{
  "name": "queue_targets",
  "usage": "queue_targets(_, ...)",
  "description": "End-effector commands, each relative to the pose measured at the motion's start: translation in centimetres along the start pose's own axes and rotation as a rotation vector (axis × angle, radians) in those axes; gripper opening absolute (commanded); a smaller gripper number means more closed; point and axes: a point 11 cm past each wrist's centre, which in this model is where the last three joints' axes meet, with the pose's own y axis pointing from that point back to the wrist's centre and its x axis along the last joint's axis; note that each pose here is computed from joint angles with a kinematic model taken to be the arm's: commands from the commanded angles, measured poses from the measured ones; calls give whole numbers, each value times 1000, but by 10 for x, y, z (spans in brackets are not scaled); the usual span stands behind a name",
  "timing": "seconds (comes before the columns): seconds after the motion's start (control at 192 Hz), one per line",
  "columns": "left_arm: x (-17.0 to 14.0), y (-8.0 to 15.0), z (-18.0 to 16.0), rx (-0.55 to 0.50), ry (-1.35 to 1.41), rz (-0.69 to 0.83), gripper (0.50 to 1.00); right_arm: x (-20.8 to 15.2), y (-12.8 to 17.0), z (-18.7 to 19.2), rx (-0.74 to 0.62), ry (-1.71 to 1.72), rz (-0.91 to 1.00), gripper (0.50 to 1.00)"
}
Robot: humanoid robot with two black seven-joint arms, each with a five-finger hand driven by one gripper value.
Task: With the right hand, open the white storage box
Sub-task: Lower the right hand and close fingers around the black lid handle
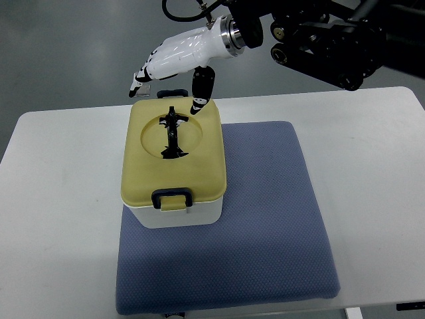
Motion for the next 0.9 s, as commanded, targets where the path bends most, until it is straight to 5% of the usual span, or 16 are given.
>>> queue_targets(0.0, 0, 0, 0, 0, 0, 0, 1000, -3, 0, -1, 9, 42, -23, 891)
queue_targets(0.896, -3, 0, 0, -1, 2, -9, 1000, -27, -27, -23, 86, 69, -84, 756)
